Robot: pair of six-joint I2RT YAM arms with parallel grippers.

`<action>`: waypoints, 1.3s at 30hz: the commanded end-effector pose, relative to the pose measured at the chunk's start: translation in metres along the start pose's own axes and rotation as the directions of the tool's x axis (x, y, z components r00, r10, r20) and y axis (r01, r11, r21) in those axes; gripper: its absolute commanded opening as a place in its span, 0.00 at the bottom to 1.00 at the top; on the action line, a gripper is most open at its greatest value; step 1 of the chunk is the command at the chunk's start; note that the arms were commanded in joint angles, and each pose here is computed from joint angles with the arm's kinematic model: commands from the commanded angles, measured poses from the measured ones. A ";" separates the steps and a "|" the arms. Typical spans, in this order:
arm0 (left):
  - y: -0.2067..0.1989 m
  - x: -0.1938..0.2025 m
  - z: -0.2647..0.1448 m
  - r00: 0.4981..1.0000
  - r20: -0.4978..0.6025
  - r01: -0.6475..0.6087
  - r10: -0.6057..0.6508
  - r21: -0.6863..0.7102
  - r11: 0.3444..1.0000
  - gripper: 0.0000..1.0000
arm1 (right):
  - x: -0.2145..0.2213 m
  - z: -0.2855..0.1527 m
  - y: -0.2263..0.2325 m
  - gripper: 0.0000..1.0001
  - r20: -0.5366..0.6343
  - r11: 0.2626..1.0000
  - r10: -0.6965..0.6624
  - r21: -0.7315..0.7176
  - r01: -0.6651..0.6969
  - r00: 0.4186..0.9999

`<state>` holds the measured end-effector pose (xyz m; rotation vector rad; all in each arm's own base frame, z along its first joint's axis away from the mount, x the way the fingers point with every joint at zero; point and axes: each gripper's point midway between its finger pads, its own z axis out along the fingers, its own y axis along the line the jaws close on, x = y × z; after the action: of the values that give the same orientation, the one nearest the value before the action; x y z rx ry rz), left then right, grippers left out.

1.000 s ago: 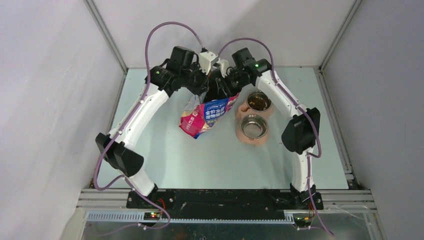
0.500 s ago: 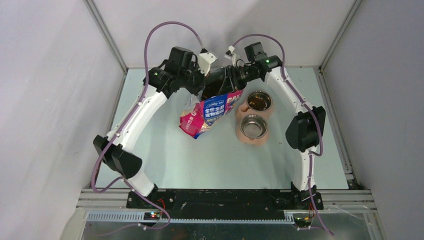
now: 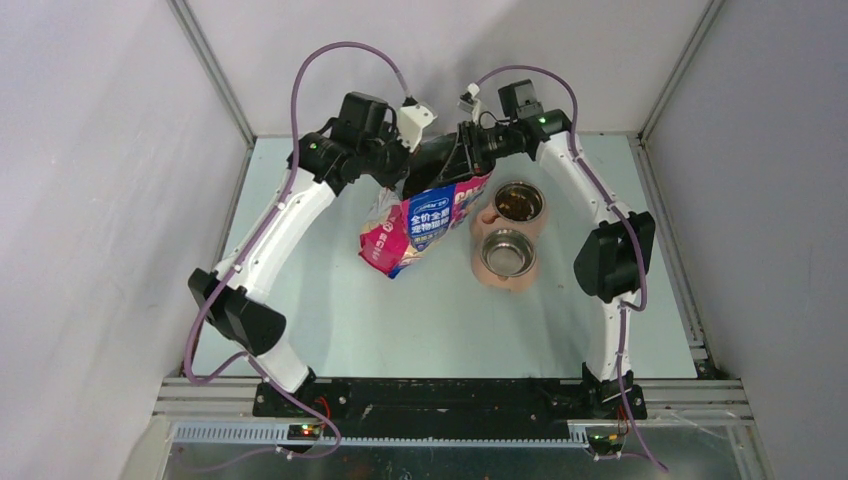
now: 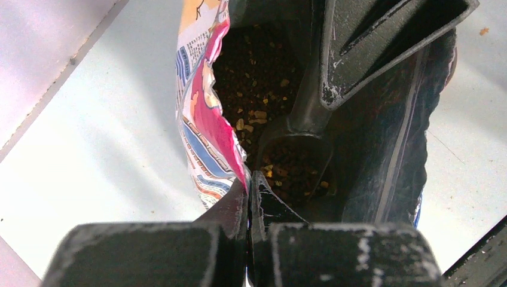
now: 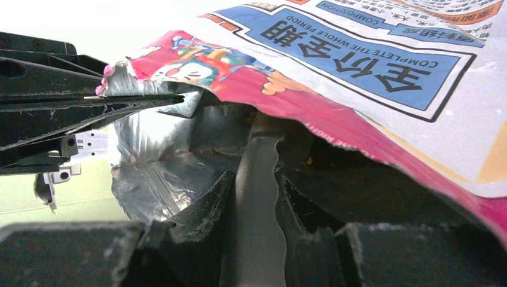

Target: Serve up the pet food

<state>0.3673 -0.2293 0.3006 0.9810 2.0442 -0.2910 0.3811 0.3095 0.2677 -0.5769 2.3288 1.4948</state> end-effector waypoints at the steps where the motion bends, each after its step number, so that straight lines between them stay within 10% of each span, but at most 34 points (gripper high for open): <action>1: 0.008 -0.010 -0.018 0.999 0.016 -0.049 0.050 -0.035 0.998 0.00 | -0.015 -0.033 0.012 0.00 0.066 0.998 0.051 -0.025 -0.049 0.997; 39: 0.010 -0.006 -0.024 0.998 0.007 -0.065 0.065 0.006 0.998 0.00 | -0.059 -0.091 0.009 0.00 0.302 0.985 0.151 0.032 -0.168 0.941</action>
<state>0.3666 -0.2219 0.2960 1.0337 2.0770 -0.2955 0.4268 0.2547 0.3114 -0.1560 2.2749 1.4369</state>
